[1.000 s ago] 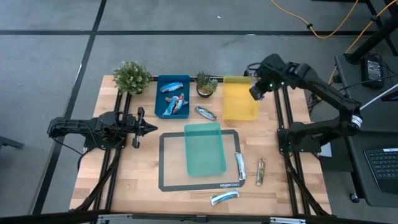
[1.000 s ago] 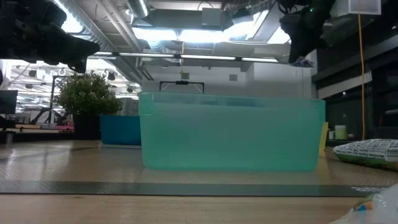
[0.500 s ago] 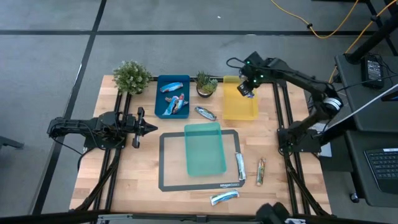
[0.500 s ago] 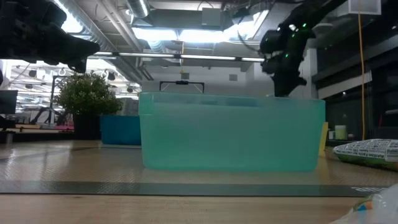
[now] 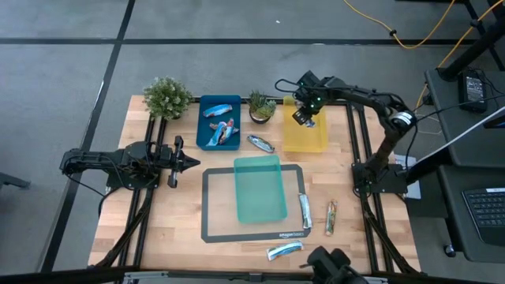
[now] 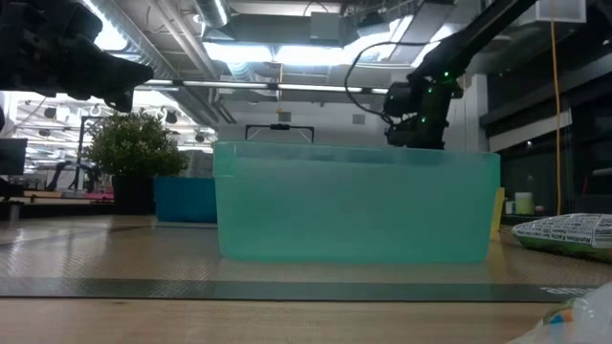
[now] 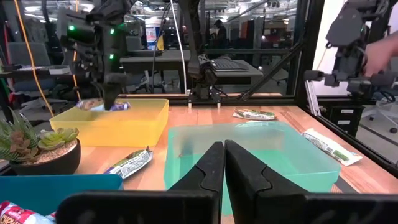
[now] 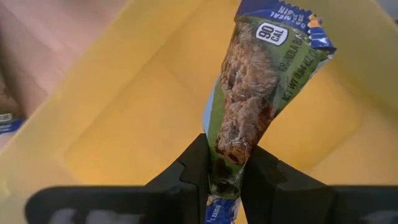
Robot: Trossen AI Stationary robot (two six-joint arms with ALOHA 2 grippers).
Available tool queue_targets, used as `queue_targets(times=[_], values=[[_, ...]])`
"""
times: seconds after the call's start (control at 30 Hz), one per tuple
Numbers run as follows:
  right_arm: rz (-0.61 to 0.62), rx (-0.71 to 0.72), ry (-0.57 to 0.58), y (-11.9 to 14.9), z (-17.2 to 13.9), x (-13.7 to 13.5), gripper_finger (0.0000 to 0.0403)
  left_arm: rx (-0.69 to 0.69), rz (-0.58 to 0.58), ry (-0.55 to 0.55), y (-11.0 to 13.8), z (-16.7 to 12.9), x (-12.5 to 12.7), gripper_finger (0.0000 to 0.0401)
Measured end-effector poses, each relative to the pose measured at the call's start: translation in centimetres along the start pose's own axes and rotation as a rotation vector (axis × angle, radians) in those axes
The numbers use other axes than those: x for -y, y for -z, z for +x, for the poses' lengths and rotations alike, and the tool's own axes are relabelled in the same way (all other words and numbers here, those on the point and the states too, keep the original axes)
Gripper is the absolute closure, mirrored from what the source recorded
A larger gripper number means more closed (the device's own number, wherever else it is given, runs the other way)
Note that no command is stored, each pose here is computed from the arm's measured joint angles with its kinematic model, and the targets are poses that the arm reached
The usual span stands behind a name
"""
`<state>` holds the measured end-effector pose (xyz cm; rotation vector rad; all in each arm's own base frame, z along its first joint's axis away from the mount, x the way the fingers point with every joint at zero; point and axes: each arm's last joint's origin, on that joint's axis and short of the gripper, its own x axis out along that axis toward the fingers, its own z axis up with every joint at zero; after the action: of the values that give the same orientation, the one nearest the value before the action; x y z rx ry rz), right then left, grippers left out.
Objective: Pick and place Granola Bars by type
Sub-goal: Put the blue granola bar into the yellow bin
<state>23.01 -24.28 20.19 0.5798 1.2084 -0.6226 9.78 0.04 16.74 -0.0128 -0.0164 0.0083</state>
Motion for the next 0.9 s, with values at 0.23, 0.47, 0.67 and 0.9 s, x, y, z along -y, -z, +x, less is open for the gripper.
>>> queue_targets(times=[0.23, 0.47, 0.67, 0.9], values=[[-0.015, -0.049, -0.001, -0.2, 2.1, 0.2, 0.0331, 0.000, 0.000, 0.000, 0.0, 0.0, 0.0, 0.0399], [-0.018, -0.092, -0.005, -0.2, 4.0, 0.4, 0.0331, 0.000, 0.000, 0.000, 0.0, 0.0, 0.0, 0.0394], [-0.018, -0.089, -0.010, -0.3, 4.4, 0.4, 0.0331, 0.000, 0.000, 0.000, 0.0, 0.0, 0.0, 0.0395], [-0.021, -0.078, -0.045, -0.4, 4.4, 0.3, 0.0325, 0.000, 0.000, 0.000, 0.0, 0.0, 0.0, 0.0399]])
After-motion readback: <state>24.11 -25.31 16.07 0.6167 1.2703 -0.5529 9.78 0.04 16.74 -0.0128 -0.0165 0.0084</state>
